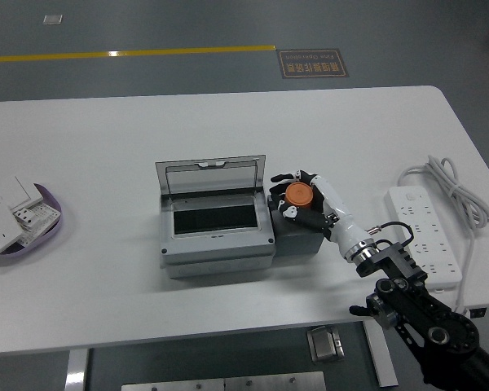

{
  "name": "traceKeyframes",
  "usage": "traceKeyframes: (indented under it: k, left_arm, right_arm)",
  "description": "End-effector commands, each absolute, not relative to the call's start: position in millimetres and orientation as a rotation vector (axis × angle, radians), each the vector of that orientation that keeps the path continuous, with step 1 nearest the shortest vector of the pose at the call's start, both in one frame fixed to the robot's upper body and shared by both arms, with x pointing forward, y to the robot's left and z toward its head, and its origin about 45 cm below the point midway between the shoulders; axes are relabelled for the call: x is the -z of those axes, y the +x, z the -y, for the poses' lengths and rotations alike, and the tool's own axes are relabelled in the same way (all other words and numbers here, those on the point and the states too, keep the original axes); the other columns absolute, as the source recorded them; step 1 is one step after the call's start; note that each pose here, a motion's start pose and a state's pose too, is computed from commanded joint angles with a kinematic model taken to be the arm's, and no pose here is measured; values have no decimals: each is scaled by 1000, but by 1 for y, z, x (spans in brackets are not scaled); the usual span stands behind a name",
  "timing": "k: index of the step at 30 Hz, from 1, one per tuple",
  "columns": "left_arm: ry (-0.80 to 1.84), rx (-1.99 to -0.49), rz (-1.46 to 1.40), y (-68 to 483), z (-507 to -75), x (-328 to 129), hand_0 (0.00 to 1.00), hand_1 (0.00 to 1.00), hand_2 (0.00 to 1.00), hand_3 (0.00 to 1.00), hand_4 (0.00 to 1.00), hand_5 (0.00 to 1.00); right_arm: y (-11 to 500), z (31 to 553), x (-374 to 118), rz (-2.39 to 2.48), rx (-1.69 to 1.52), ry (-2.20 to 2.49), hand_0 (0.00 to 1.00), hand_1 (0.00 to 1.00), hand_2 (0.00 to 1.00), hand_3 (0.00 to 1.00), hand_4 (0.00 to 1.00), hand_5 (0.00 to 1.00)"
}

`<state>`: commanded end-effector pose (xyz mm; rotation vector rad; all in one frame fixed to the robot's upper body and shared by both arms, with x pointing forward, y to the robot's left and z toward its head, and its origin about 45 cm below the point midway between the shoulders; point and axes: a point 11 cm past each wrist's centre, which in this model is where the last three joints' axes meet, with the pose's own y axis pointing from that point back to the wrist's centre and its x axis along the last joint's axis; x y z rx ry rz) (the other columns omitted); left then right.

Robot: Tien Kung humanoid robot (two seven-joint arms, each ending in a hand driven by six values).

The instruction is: Pick up the cylinder from the cube,place it in the box,flap close box

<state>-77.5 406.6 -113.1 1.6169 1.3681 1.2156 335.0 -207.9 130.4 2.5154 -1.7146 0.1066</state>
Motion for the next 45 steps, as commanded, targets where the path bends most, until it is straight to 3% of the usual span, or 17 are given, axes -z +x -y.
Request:
traceKeyframes:
  k: [5, 6, 11, 12, 17, 18, 29, 30, 35, 36, 45]
  left_arm:
    - [1617, -1218, -1366, -77, -407, 113, 630, 637, 606, 671, 719, 237]
    - [1617, -1218, -1365, -77, -407, 113, 630, 635, 605, 670, 720, 238]
    - [1616, -1223, -1359, -77, -408, 113, 630, 635, 605, 670, 720, 238]
    - [1615, -1225, -1357, -76, -408, 113, 630, 635, 605, 670, 720, 240]
    - [1612, -1236, -1346, -75, -409, 113, 630, 635, 605, 670, 720, 240]
    - [1609, -1242, -1340, -74, -409, 113, 629, 634, 604, 669, 720, 240]
    - [1598, -1267, -1320, -72, -411, 114, 629, 633, 603, 668, 720, 243]
    - [1599, -1267, -1321, -72, -411, 114, 622, 627, 599, 670, 720, 242]
    - [1600, -1264, -1323, -73, -410, 114, 622, 627, 599, 670, 720, 242]
    - [1601, -1263, -1323, -73, -410, 114, 621, 626, 598, 668, 718, 243]
    - [1615, -1251, -1330, -77, -412, 113, 621, 626, 598, 666, 718, 243]
  right_arm:
    - [335, 207, -131, 1711, -102, 2518, 581, 599, 557, 611, 546, 5]
    - [335, 207, -131, 1709, -100, 2520, 652, 583, 519, 556, 361, 2]
    - [335, 206, -130, 1698, -92, 2524, 652, 583, 519, 556, 361, 2]
    - [335, 206, -130, 1696, -90, 2525, 580, 529, 481, 468, 78, 2]
    - [334, 205, -130, 1690, -85, 2531, 580, 529, 481, 468, 78, 2]
    - [334, 205, -130, 1688, -83, 2534, 529, 504, 478, 426, 26, 2]
    - [337, 205, -141, 1726, -131, 2566, 519, 501, 471, 405, 26, 2]
    - [338, 205, -143, 1731, -138, 2570, 528, 510, 516, 436, 66, 2]
    - [339, 203, -158, 1744, -204, 2589, 528, 510, 516, 436, 66, 2]
    - [339, 200, -162, 1741, -230, 2591, 588, 542, 545, 477, 123, 2]
    - [331, 139, -211, 1562, -513, 2680, 580, 547, 543, 482, 138, 2]
